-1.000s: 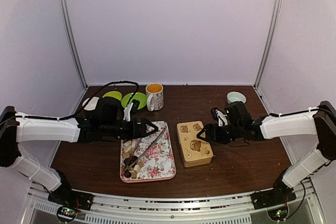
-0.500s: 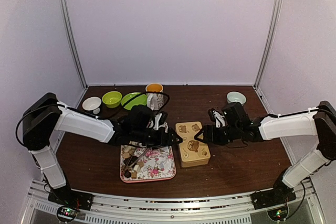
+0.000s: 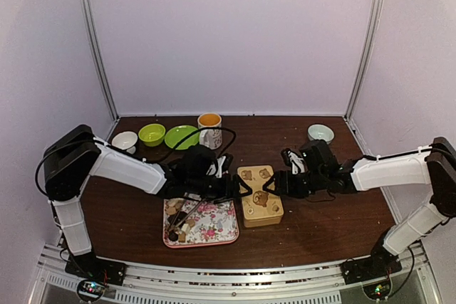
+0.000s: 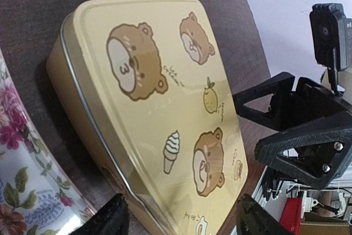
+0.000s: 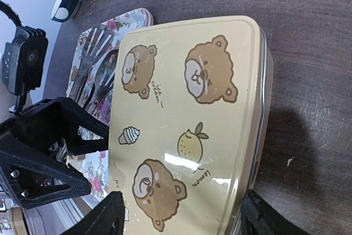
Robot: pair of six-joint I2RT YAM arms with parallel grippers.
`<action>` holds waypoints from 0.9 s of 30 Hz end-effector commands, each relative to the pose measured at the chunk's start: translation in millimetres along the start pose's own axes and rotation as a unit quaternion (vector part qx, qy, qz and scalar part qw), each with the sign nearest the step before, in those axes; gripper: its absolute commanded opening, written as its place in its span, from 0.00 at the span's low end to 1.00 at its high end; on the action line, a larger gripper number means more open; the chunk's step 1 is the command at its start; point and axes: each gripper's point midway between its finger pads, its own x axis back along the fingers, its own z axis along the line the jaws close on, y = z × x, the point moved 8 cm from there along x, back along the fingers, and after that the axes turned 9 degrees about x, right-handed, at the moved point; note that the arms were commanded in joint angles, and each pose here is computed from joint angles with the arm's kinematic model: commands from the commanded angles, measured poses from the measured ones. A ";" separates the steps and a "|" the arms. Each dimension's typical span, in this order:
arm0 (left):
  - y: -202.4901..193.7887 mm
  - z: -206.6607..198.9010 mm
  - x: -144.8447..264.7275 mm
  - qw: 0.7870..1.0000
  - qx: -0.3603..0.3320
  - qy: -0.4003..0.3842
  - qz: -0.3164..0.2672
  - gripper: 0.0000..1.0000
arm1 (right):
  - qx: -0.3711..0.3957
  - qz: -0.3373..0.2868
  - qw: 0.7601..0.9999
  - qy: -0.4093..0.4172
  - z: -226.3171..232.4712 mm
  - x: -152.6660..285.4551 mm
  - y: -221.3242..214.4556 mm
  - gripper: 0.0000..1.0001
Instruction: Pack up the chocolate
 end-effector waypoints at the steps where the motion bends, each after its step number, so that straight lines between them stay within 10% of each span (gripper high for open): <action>1: 8.2 -13.5 -7.6 1.000 -0.015 -0.025 -0.009 0.68 | 0.004 -0.013 1.000 -0.004 5.2 1.7 6.5 0.73; 27: 20.3 -61.0 16.1 0.995 -0.057 -0.073 -0.026 0.39 | 0.026 -0.034 0.999 -0.003 18.0 22.7 20.2 0.69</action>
